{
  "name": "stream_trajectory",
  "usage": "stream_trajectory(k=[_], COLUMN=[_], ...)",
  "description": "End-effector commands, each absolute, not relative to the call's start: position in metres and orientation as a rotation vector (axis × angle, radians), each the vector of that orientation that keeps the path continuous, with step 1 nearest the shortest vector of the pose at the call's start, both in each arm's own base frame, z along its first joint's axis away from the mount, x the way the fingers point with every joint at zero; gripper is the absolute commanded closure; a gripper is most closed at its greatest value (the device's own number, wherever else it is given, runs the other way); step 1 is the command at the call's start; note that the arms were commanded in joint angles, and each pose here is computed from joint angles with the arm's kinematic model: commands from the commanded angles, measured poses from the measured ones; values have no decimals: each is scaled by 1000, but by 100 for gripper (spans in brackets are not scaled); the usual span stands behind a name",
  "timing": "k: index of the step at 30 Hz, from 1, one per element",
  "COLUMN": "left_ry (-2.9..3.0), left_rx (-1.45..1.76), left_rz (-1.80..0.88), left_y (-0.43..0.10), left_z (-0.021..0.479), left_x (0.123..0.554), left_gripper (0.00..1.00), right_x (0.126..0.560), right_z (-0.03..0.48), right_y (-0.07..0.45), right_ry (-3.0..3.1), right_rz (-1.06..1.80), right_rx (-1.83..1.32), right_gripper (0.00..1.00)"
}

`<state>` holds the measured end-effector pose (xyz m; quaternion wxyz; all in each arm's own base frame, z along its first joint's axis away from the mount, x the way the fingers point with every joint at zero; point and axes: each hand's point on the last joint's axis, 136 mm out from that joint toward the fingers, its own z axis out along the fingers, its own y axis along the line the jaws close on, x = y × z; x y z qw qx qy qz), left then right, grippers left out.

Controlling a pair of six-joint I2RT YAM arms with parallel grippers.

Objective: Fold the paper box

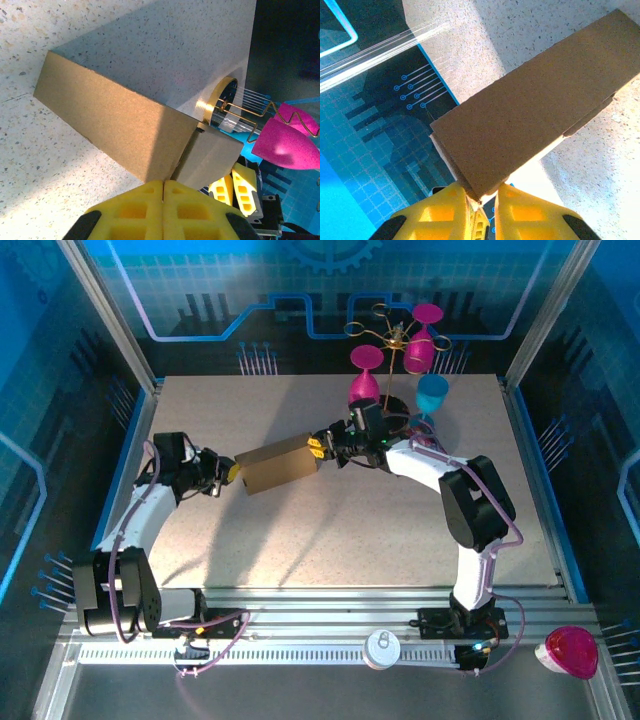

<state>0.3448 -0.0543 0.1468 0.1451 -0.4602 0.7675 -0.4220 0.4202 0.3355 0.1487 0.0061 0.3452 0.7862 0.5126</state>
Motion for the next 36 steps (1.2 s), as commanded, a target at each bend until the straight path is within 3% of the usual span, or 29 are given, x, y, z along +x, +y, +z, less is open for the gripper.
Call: stream_trajectory(k=[1,5,10,13,23,27,36], left_ry=[2305,2299,2302,2310,2394,2405,2325], left_rx=[-1414,-1396,-1363,-1335,-1372,-1339,-1262], left_rz=[-1180,-1179,-1175,-1172,-1119,-1097,-904], left_y=[-58,-57,-58,-61,-86,-87,-61], left_z=[118,124,134,141,112,124,192], left_x=[325,327,325,318,255,244,294], left_gripper=[94,93,81,76,67,67,63], right_x=[405,406,408,405,334,314,328], right_z=[112,115,128,145,136,133,165], right_y=[328,324,322,316,257,229,221], right_ry=[2564,2563,2528,2527,2650,2665,2578], right_rz=[1499,1486,1521,1513,1198,1047,987], right_rx=[1159,1143,1076,972,815,768,599], right_gripper=[84,81,56,49,41,40,45])
